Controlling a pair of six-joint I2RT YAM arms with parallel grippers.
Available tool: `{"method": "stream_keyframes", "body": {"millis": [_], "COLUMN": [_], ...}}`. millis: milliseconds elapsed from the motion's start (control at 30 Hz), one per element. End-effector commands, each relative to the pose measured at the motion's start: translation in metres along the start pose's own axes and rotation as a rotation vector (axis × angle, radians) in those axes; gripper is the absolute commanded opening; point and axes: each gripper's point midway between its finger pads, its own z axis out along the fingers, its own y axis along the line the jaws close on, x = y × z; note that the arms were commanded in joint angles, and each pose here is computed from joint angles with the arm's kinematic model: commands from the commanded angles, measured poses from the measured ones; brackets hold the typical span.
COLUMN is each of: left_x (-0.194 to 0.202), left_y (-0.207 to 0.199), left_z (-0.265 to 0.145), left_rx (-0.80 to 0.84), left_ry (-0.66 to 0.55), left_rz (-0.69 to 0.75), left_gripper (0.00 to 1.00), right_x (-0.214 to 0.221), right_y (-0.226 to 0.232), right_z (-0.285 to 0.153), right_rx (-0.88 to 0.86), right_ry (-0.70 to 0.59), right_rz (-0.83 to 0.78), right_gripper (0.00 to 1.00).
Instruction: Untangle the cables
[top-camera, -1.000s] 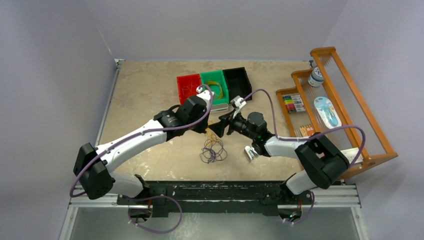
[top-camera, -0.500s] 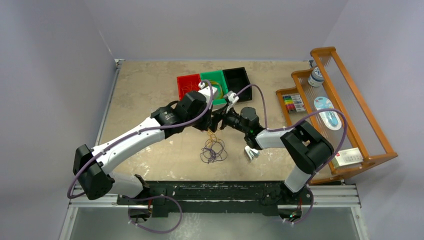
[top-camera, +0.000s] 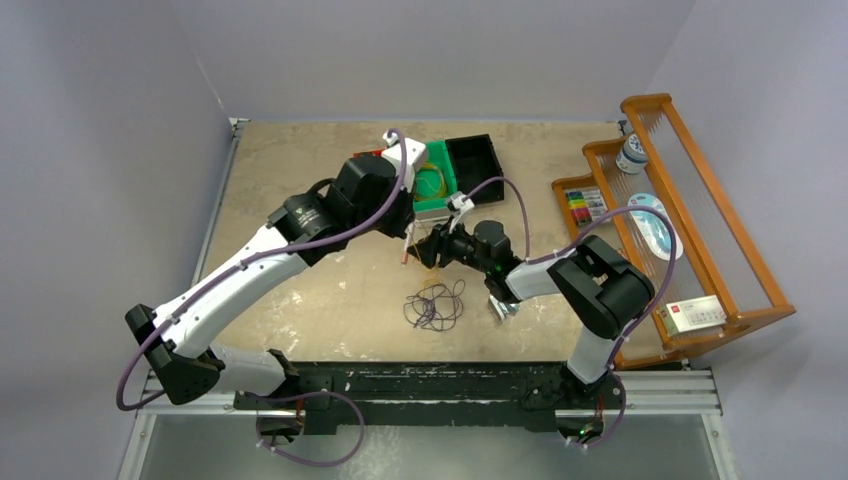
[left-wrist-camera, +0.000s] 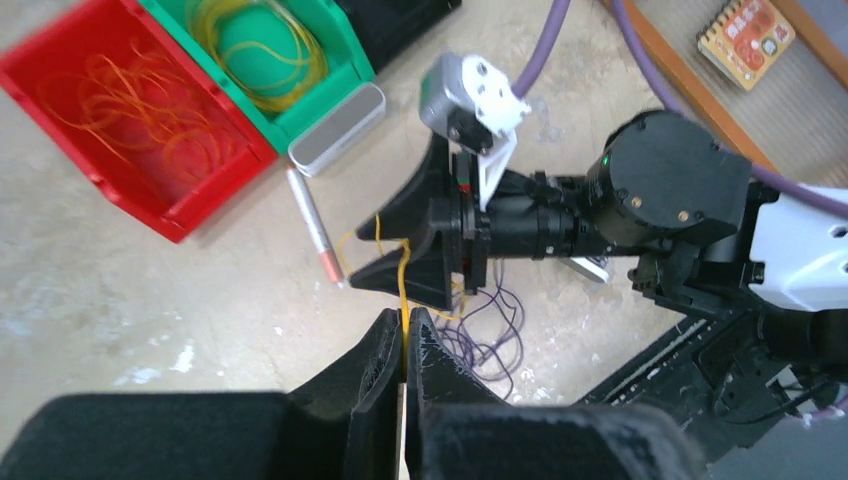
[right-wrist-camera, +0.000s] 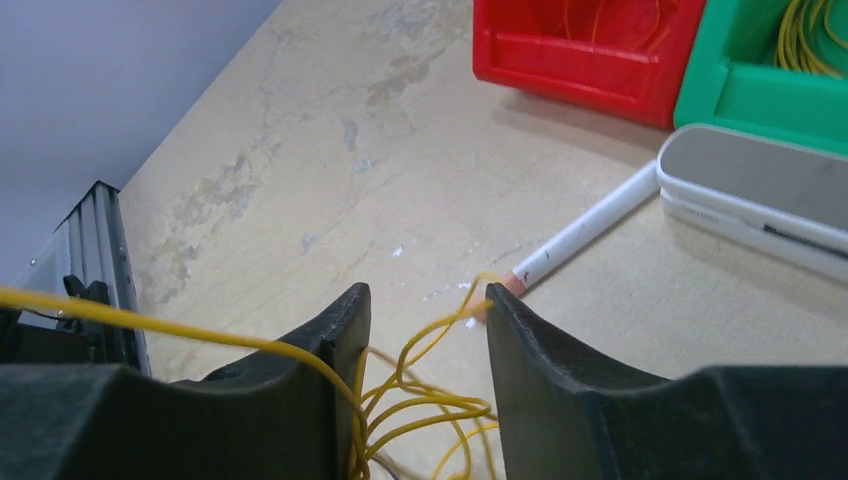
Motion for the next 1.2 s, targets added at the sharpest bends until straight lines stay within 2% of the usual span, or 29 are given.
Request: {"method": "stream_keyframes", "body": {"millis": [0, 400, 667, 900, 1167], "left_x": [-0.067, -0.142, -0.184, -0.225, -0.243], "left_y": [0.007, 0.018, 0.027, 0.026, 0.029], "left_z": [-0.041, -0.094, -0.128, -0.158, -0.177], "left_rx": [-0.055, -0.147, -0.216, -0.226, -0.242], "left_ry": [-0.187, -0.364, -0.478, -0.607, -0.682], "left_rz": [0.037, 0.063, 0.054, 0.032, 0.015], "left_gripper": [0.0, 0.0, 0.0, 0.0, 0.0], "right_x": [0.02, 0.055, 0.067, 0.069, 0.071], "right_y": [-0.015, -0.031, -0.037, -0.036, -0.036], "right_z": [-0.011, -0.03, -0.037, -0.04, -0.045], "right_rx": [0.073, 0.138, 0.16, 0.157, 0.167], "right_ry": [0.026, 0.074, 0.087, 0.079, 0.087], "right_rz": [0.035, 0.086, 0.101, 0.112, 0.112], "right_gripper": [0.46, 0.39, 0.39, 0.44, 0.44]}}
